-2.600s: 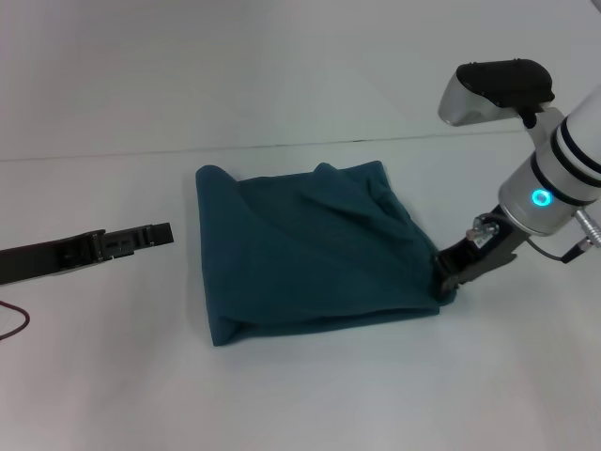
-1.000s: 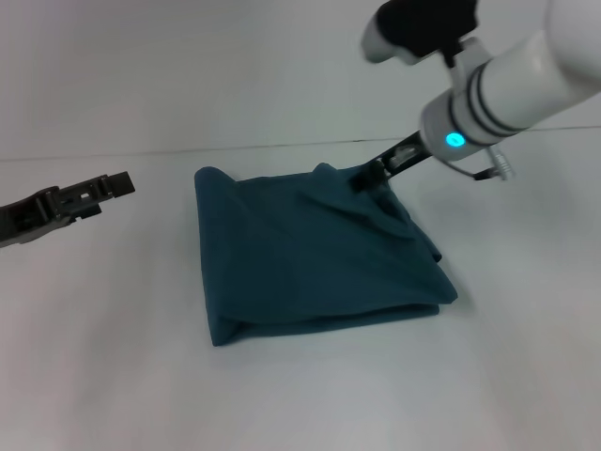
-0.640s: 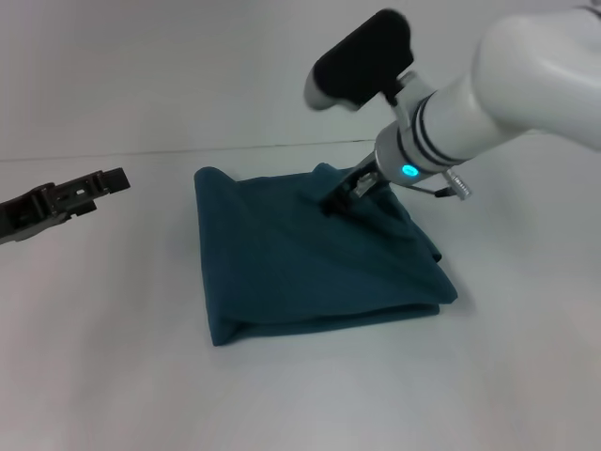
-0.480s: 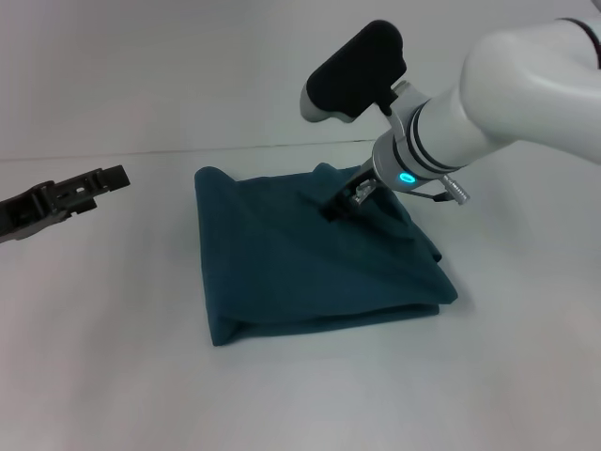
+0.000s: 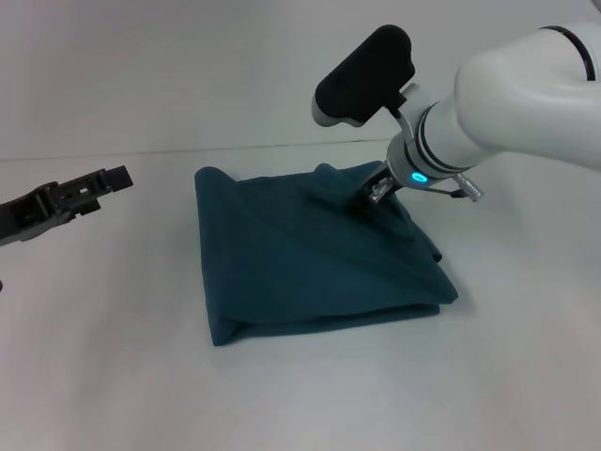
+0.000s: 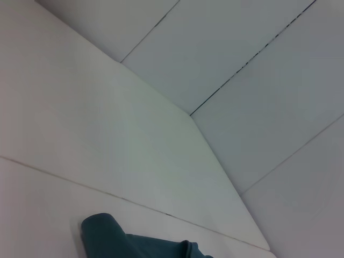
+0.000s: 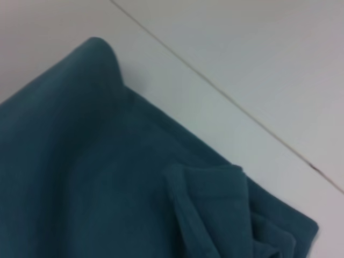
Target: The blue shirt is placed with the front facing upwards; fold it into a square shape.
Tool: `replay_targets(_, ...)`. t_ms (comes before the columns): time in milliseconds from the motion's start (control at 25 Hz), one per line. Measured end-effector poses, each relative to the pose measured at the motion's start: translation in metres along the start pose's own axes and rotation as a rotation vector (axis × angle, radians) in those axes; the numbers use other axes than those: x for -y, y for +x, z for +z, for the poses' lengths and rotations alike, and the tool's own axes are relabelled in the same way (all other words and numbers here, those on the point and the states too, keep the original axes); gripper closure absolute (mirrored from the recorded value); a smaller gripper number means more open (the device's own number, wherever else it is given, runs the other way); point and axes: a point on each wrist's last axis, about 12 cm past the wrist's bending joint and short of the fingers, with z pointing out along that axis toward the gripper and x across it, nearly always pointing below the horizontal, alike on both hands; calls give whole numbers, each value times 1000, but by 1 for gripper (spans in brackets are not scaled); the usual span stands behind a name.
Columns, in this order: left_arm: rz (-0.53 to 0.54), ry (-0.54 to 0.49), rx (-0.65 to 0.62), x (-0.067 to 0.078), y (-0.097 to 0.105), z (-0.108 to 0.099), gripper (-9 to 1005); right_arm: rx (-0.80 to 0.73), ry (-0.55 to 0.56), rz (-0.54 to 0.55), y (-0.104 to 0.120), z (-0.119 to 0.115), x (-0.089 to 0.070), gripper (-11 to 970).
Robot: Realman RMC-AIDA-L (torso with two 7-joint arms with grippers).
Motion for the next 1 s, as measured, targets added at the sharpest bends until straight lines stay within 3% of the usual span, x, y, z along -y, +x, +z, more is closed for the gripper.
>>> replay_targets(320, -1, -2, 3, 0, 0, -1, 47, -7, 20, -2, 2, 2, 1, 342)
replay_targets(640, -1, -5, 7, -1, -1, 1, 47, -47, 93, 131, 10, -3, 28, 343)
replay_targets(1000, -5, -6, 7, -1, -1, 0, 47, -9, 100, 187, 9, -9, 38, 343)
